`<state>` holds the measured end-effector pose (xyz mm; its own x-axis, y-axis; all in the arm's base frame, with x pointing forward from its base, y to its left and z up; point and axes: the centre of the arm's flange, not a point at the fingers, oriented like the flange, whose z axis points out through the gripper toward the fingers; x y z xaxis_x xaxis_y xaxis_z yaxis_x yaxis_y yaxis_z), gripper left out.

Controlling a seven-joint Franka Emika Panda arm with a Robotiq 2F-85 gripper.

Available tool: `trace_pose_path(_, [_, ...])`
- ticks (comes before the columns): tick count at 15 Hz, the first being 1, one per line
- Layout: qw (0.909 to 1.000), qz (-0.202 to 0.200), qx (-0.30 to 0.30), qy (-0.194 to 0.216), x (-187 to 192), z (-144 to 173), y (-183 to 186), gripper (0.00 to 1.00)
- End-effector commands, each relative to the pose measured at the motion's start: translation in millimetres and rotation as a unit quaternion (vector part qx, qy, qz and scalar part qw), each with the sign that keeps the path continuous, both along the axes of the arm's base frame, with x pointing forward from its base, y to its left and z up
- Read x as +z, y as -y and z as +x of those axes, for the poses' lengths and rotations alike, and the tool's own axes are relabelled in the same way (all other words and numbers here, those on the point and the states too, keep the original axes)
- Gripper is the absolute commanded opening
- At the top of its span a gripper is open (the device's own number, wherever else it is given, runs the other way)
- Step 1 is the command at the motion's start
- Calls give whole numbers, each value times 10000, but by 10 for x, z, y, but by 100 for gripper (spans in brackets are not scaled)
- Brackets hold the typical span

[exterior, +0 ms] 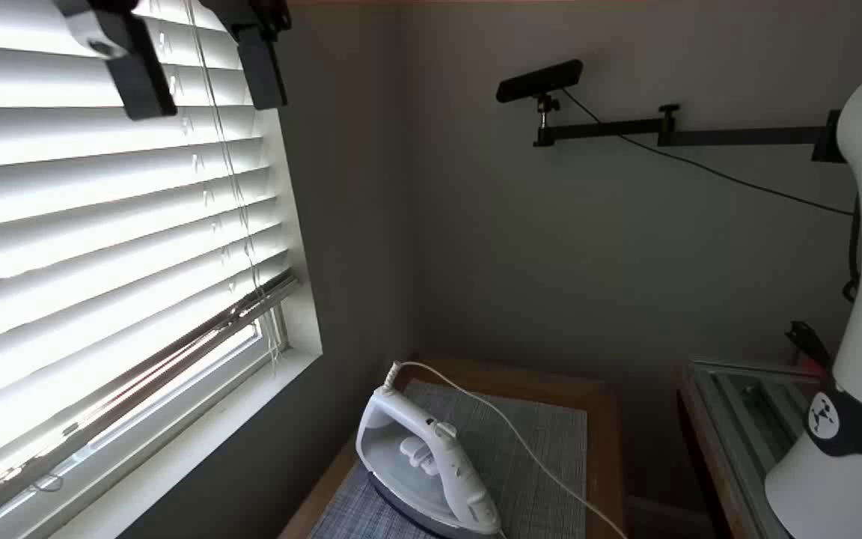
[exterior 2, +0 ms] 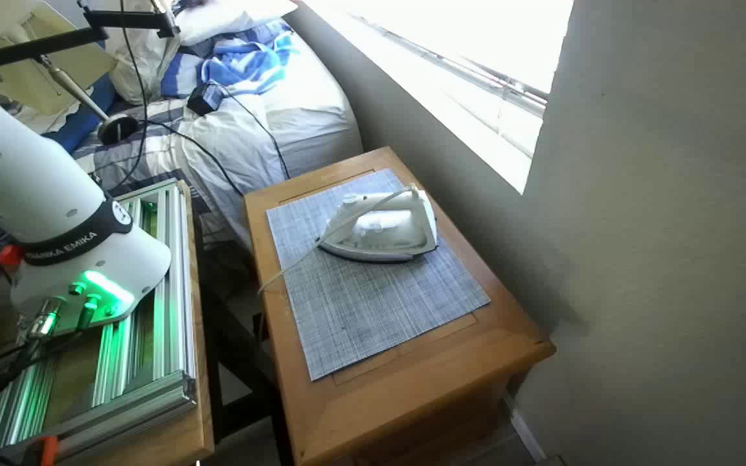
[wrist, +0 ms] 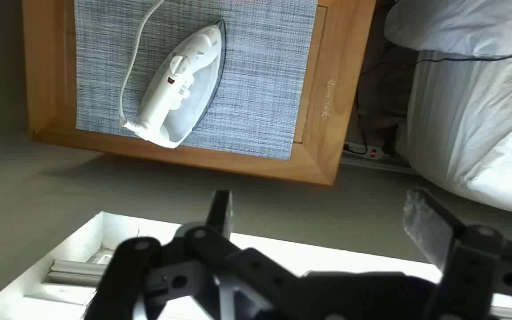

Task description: Turn the pressing iron to the right

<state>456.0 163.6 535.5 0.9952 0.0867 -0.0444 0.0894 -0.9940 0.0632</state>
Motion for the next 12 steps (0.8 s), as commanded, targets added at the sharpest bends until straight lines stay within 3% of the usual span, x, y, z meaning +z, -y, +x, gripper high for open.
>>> trace_pose_path(1, [10000, 0, 0, 0, 0, 0, 0, 100])
trace_pose_path(4, [10000, 0, 0, 1, 0, 0, 0, 100])
trace_pose_path(10, [9907, -61, -1361, -60, -814, 332, 488, 100])
trace_pose_path(12, [9901, -9, -1402, 63, -1208, 408, 641, 100])
